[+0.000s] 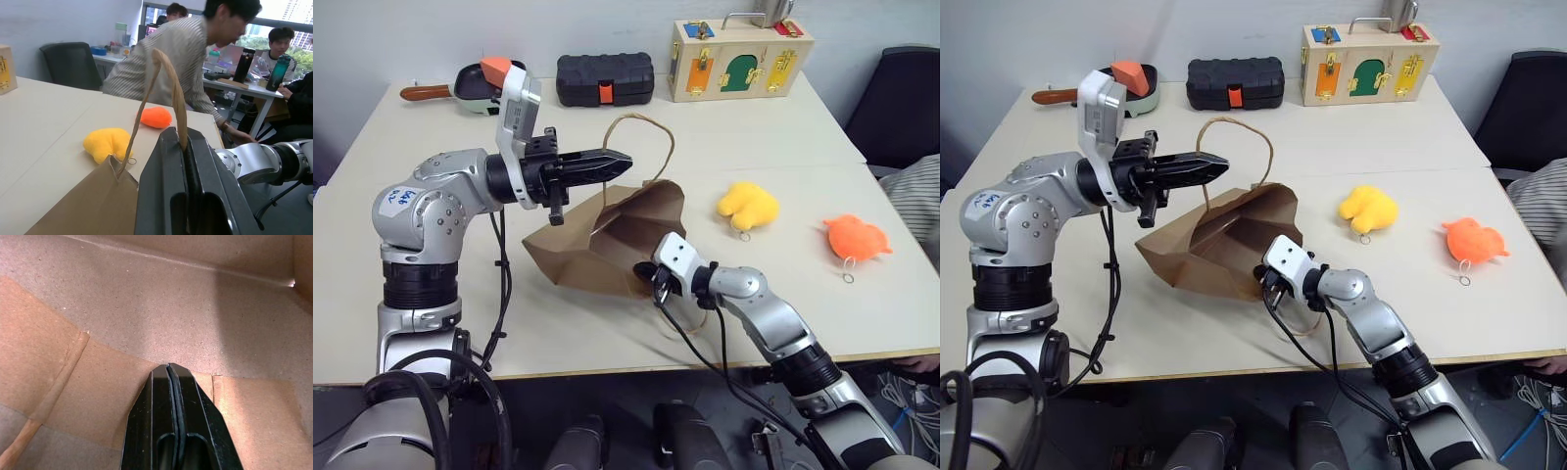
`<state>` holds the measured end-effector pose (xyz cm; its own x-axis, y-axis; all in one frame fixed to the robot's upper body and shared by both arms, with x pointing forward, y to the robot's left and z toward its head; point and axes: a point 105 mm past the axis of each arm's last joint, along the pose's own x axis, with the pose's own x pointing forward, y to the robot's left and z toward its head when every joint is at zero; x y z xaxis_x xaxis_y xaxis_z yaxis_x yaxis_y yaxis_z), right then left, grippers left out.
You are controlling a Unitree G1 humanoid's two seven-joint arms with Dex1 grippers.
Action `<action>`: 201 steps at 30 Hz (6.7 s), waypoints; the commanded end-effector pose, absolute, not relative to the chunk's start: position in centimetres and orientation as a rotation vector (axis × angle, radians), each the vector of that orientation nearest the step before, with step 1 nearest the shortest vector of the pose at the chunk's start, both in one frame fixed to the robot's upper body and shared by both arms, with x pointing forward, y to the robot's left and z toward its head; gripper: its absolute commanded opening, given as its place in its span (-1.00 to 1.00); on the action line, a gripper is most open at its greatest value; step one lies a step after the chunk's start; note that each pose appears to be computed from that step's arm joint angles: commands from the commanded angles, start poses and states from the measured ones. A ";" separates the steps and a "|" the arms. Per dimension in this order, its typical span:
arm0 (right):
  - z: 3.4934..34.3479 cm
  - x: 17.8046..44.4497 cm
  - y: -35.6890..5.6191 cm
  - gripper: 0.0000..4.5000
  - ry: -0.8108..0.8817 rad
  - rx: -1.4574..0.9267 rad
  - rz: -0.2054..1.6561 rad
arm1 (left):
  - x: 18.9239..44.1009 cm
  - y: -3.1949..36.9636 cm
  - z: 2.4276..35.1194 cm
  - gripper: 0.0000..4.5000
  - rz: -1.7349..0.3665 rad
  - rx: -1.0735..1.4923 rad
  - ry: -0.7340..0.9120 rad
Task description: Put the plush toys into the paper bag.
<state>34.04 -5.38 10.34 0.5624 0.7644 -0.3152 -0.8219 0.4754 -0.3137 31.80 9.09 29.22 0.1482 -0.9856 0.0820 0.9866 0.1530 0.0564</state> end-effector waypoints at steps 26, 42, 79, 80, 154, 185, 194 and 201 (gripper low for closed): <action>18.3 37.3 -21.4 0.01 0.078 -0.963 0.514 | 31.3 7.2 24.6 -1.00 -1.441 0.152 -0.048; 15.3 43.5 -22.7 0.40 0.026 -1.428 0.449 | 31.5 7.4 25.1 -1.00 -1.417 0.140 -0.060; 16.5 34.7 -1.2 -0.98 -0.524 -1.317 1.019 | 30.4 6.7 26.3 -1.00 -1.503 0.088 -0.082; 16.4 34.9 -0.5 -0.98 -0.521 -1.302 1.024 | 30.3 6.7 26.2 -1.00 -1.504 0.086 -0.082; 19.4 32.8 -7.4 -0.90 -0.082 -0.532 1.034 | 30.7 8.2 26.9 -1.00 -1.424 0.043 -0.103; 17.1 36.9 3.6 -0.90 0.000 -0.120 1.069 | 29.4 8.0 25.9 -1.00 -1.489 0.023 -0.057; 17.9 35.5 2.2 0.49 -0.025 -0.045 1.118 | 30.2 8.9 25.4 -1.00 -1.438 0.021 -0.047; 18.4 32.3 -0.9 0.99 -0.037 -0.063 1.204 | 30.7 9.9 25.4 -1.00 -1.397 0.005 -0.046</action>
<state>33.39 -0.51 16.68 0.3951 0.9173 -0.0503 -0.9185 0.3933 -0.0418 30.67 9.16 24.55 0.1518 -0.9884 0.0102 0.9884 0.1518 -0.0036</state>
